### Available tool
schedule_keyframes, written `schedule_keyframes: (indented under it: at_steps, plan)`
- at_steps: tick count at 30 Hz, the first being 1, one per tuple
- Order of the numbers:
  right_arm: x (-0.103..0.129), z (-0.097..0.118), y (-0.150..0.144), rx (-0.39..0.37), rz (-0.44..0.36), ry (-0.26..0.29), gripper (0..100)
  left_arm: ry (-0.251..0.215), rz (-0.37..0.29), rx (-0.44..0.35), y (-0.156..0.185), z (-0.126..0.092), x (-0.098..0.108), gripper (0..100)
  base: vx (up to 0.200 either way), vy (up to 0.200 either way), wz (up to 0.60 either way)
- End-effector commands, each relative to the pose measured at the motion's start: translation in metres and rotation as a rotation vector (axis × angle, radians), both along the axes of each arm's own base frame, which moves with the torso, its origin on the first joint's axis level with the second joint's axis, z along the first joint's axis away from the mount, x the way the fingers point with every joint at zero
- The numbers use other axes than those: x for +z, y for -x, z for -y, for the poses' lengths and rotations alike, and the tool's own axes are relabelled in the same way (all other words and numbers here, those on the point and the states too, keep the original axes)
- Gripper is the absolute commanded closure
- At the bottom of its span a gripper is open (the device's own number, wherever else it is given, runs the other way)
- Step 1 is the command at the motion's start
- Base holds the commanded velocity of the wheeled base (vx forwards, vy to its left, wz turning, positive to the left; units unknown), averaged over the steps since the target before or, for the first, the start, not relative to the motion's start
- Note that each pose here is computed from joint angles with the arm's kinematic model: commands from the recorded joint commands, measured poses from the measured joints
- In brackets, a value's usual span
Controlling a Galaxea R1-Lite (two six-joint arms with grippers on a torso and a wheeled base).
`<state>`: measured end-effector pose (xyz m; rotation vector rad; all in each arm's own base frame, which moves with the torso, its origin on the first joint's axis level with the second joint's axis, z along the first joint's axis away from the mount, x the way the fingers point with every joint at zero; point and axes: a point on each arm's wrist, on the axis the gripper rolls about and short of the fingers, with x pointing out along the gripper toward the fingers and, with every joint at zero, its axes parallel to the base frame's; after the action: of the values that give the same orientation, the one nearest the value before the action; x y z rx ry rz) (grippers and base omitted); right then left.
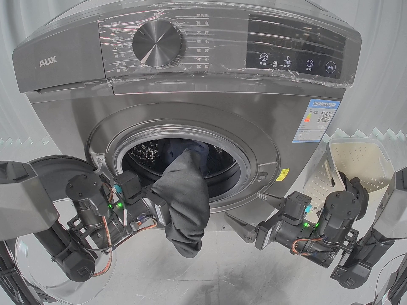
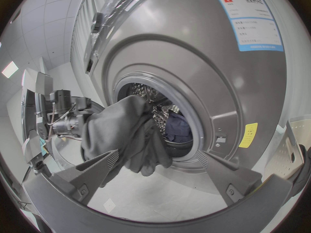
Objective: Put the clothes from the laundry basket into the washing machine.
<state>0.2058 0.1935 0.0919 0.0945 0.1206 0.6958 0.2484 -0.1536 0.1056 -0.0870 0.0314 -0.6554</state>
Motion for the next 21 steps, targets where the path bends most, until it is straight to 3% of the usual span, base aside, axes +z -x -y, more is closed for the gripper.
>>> schedule_keyframes:
  at_steps: [1, 15, 21]
  plan:
    - [0.003, -0.006, 0.008, 0.032, 0.007, -0.006, 0, 0.001, 0.025, 0.006, -0.019, 0.009, -0.004, 100, 0.000, 0.000, 0.00]
    - [0.007, -0.011, 0.010, 0.054, 0.020, -0.020, 0, 0.023, 0.004, 0.027, -0.065, 0.031, -0.035, 100, 0.000, 0.000, 0.00]
    - [0.007, -0.010, 0.008, 0.049, 0.023, -0.022, 0, 0.055, 0.046, 0.103, -0.100, 0.041, -0.047, 100, 0.000, 0.000, 0.00]
